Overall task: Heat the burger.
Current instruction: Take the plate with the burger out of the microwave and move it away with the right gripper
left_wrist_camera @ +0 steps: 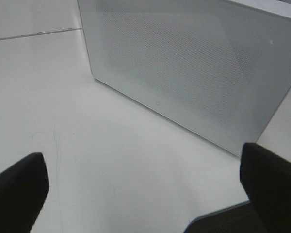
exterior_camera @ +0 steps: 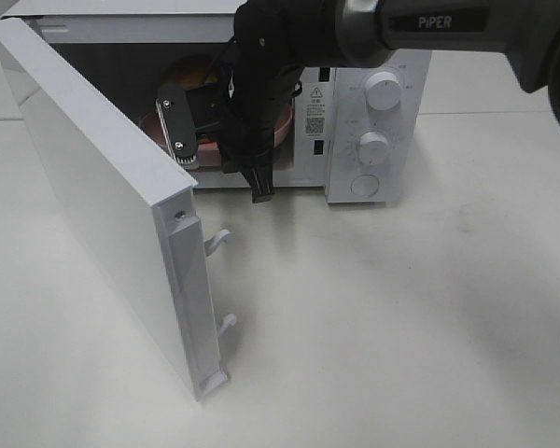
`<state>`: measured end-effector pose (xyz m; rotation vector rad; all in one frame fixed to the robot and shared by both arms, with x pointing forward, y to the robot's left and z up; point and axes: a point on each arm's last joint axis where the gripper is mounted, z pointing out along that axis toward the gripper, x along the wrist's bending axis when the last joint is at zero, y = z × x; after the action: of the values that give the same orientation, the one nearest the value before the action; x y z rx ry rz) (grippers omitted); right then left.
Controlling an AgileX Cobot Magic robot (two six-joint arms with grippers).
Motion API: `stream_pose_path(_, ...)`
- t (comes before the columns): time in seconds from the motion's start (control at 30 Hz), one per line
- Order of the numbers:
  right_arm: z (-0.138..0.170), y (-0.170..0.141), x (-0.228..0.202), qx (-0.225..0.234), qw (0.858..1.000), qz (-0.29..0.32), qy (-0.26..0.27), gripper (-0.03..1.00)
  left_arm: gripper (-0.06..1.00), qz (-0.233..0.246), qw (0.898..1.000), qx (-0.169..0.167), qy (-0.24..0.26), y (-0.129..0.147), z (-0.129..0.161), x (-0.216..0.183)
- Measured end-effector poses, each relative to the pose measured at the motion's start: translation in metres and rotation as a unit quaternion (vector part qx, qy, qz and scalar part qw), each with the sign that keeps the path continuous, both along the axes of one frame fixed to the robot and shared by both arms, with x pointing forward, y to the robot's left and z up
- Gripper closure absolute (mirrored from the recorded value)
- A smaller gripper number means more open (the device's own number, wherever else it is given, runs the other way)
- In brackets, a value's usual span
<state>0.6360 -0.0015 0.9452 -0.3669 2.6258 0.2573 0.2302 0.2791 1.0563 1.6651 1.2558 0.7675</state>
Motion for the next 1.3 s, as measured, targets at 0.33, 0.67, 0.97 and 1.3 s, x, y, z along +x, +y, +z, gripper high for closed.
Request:
stream_pose_path(0.33, 0.007, -0.016, -0.024, 0.025, 0.998, 0.033, -0.044, 0.87, -0.05, 0.0, 1.0, 0.0, 0.0, 0.0, 0.0, 0.0)
stream_pose_path(0.67, 0.006, -0.032, -0.05, 0.036, 0.995, 0.062, -0.067, 0.87, -0.05, 0.0, 1.0, 0.0, 0.0, 0.0, 0.0, 0.0)
stream_pose_path(0.97, 0.002, -0.042, -0.07, 0.055, 0.993, 0.066, -0.085, 0.87, -0.05, 0.0, 1.0, 0.0, 0.0, 0.0, 0.0, 0.0)
stream_pose_path(1.3, 0.002, -0.059, -0.094, 0.058, 0.991, 0.078, -0.087, 0.87, -0.05, 0.0, 1.0, 0.0, 0.0, 0.0, 0.0, 0.0)
